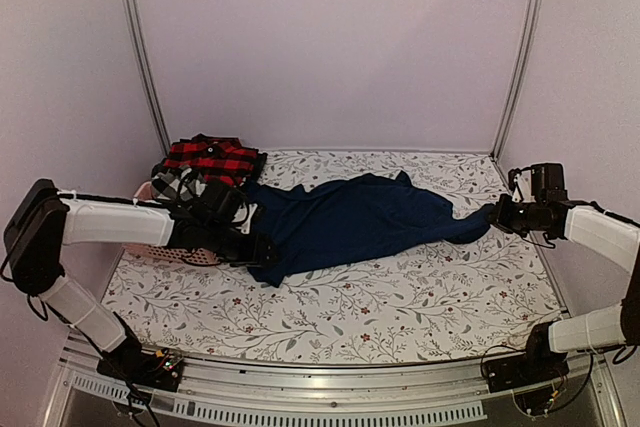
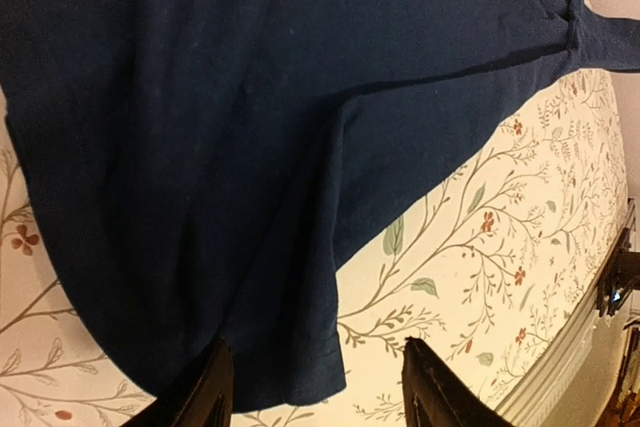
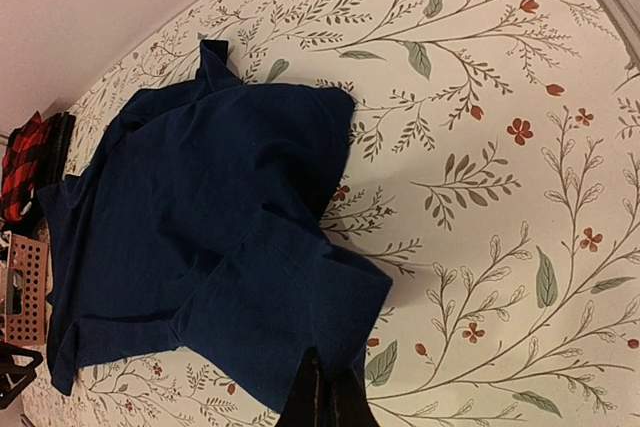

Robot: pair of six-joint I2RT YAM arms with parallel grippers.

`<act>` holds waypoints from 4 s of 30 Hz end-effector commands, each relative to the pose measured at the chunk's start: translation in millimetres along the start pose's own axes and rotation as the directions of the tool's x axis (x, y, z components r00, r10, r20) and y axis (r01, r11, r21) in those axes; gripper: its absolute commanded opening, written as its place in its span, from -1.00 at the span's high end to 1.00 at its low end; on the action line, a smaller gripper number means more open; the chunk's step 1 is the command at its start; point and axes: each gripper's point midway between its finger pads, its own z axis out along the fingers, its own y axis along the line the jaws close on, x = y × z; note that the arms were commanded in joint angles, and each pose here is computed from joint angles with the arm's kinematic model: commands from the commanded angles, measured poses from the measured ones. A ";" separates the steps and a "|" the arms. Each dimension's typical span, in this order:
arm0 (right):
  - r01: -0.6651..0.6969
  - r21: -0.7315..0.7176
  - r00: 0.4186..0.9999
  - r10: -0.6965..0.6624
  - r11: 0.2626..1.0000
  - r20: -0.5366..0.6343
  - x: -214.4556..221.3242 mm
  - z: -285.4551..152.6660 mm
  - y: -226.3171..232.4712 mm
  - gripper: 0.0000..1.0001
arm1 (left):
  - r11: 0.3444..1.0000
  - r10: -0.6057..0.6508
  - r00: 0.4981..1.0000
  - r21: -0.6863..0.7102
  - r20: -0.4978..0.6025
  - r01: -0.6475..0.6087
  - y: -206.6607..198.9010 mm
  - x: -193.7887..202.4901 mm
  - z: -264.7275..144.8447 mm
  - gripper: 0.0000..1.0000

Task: Fold and stack the mixed laundry pile
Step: Pick up the crumpled T-shirt from the center of the board, then flatten out the crumpled T-shirt at the center of the board.

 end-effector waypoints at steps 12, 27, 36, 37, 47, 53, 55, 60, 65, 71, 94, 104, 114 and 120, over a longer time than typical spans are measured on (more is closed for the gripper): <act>0.006 -0.008 1.000 -0.006 1.000 -0.002 3.5 2.8 -2.2 1.00 | 0.993 0.030 0.991 0.118 -0.131 -0.014 -27.0 33.5 21.2 0.22; 0.051 -0.051 0.990 -0.044 0.997 0.135 -47.3 -22.4 22.7 1.00 | 0.973 0.164 0.975 -0.190 0.147 -0.135 -12.9 -59.1 -27.8 1.00; 0.219 -0.140 0.849 -0.117 0.966 0.515 -204.2 -136.1 113.3 1.00 | 0.937 0.333 0.723 -0.298 0.605 -0.182 -74.4 -236.2 -193.9 1.00; 0.243 -0.143 0.829 -0.129 0.959 0.545 -214.0 -150.3 122.6 1.00 | 0.932 0.356 0.695 -0.292 0.625 -0.214 -86.0 -242.2 -208.2 1.00; 0.431 -0.126 0.616 -0.190 0.893 0.765 -214.9 -301.3 182.3 1.00 | 0.849 0.416 0.427 -0.175 0.803 -0.499 -175.0 -203.0 -335.5 1.00; 0.449 -0.100 0.553 -0.188 0.888 0.812 -215.7 -340.0 192.6 1.00 | 0.808 0.375 0.374 -0.102 0.848 -0.580 -203.5 -191.4 -369.2 1.00; 0.420 -0.076 0.544 -0.184 0.904 0.819 -221.9 -336.6 185.8 1.00 | 0.820 0.376 0.381 -0.112 0.845 -0.561 -202.6 -199.4 -364.7 1.00; 0.338 -0.048 0.591 -0.173 0.940 0.788 -239.6 -287.5 161.4 1.00 | 0.923 0.310 0.500 -0.129 0.809 -0.364 -151.0 -248.1 -322.2 1.00; 0.260 -0.045 0.698 -0.155 0.965 0.699 -257.2 -199.3 132.3 1.00 | 0.948 0.239 0.618 -0.043 0.749 -0.315 -108.7 -286.1 -245.2 1.00; 0.236 -0.044 0.729 -0.147 0.971 0.669 -309.6 -151.1 133.9 1.00 | 0.966 0.175 0.658 0.001 0.733 -0.259 -74.4 -371.7 -192.2 1.00; 0.453 -0.029 0.619 -0.291 0.891 0.729 -333.2 -76.2 140.6 1.00 | 0.924 0.141 0.642 0.132 0.754 -0.359 7.7 -409.5 -83.0 1.00; 0.391 -0.055 0.796 -0.307 0.919 0.521 -240.7 3.1 84.6 1.00 | 0.956 0.095 0.811 0.174 0.577 -0.236 48.9 -349.6 23.6 1.00; 0.305 -0.160 0.902 -0.231 0.939 0.364 -163.0 -35.0 84.4 1.00 | 0.956 0.104 0.871 0.194 0.480 -0.221 15.9 -272.8 -16.9 1.00; 0.152 -0.199 0.975 -0.114 0.968 0.193 -66.4 -47.3 61.3 1.00 | 0.976 0.075 0.933 0.166 0.351 -0.141 12.9 -184.6 -11.0 1.00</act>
